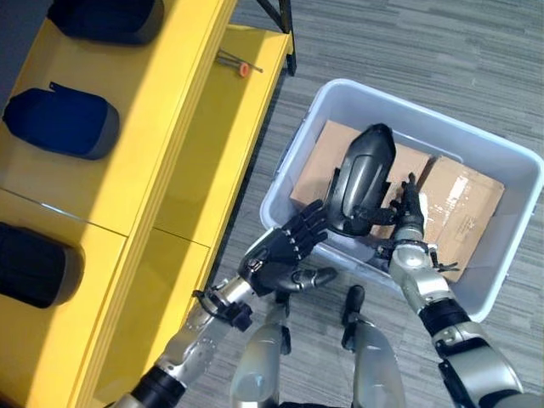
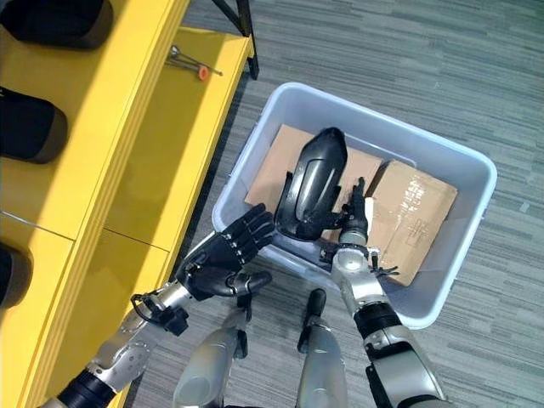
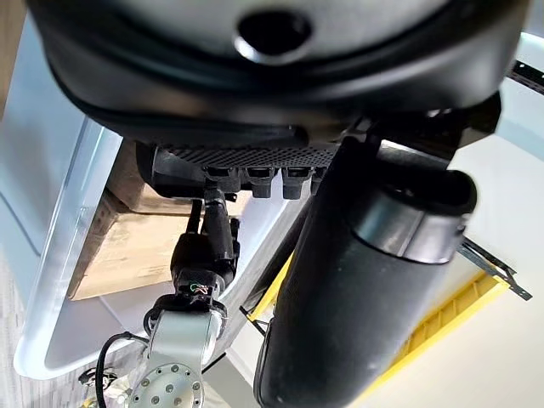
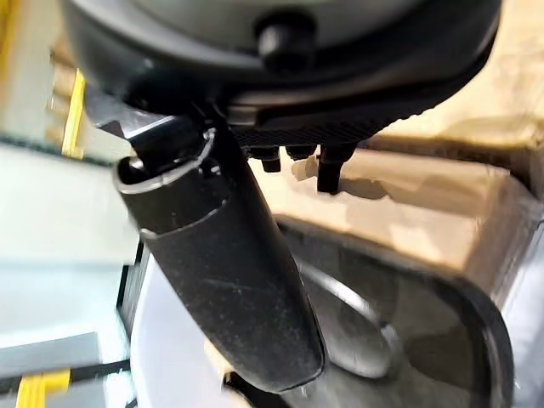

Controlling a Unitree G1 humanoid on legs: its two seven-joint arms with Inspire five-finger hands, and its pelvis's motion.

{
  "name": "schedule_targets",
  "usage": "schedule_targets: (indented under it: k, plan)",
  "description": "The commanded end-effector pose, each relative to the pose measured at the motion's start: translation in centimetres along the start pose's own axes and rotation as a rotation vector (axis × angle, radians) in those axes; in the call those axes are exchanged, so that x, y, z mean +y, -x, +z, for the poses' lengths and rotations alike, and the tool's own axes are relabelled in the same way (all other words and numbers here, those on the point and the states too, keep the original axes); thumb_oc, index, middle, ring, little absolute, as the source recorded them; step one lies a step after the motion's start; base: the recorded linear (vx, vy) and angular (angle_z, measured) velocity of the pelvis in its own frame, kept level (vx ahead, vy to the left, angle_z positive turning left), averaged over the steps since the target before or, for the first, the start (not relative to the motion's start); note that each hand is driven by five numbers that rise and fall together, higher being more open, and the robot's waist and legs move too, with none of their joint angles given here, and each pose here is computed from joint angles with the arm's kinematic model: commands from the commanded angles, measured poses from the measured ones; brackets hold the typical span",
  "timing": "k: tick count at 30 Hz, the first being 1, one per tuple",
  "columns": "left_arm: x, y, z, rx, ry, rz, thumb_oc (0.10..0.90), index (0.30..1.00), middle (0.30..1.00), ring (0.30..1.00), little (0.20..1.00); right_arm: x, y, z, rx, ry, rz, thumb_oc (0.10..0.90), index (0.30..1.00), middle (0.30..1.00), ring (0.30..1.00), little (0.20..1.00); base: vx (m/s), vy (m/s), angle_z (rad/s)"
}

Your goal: Move parts from the plastic box to the shelf.

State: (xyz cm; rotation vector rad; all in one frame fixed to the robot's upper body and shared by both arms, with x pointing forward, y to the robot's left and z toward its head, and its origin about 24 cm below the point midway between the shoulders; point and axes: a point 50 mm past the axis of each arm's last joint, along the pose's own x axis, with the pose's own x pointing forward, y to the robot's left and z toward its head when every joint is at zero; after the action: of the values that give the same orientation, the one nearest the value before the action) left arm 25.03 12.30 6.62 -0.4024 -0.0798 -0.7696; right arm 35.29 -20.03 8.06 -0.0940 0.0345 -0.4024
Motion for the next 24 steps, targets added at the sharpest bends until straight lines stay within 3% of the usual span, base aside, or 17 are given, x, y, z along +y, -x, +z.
schedule_targets:
  k: [1, 13, 19, 24]
  plan:
    - [-2.9, -1.6, 2.6, -0.203, -0.015, -0.141, 0.9, 1.0, 1.0, 1.0, 1.0, -0.2, -0.9, 3.2, -0.085, -0.103, 0.005, 0.9, 1.0, 1.0, 1.0, 1.0, 0.0, 0.0, 0.0]
    - [-3.2, -1.5, 2.4, -0.238, 0.003, -0.128, 0.9, 1.0, 1.0, 1.0, 1.0, -0.8, 0.5, 8.0, -0.497, 0.039, -0.155, 0.9, 1.0, 1.0, 1.0, 1.0, 0.0, 0.041, -0.03]
    - [-2.8, -0.2, 2.7, -0.231, 0.008, -0.11, 0.9, 1.0, 1.0, 1.0, 1.0, -3.0, 1.7, 12.0, -0.757, 0.171, -0.031, 0.9, 1.0, 1.0, 1.0, 1.0, 0.04, 0.001, 0.02]
    - [-2.2, 0.9, 2.9, -0.213, 0.0, -0.116, 0.9, 1.0, 1.0, 1.0, 1.0, -4.1, 3.1, 13.6, -0.977, 0.546, 0.017, 0.9, 1.0, 1.0, 1.0, 1.0, 0.03, -0.062, 0.03]
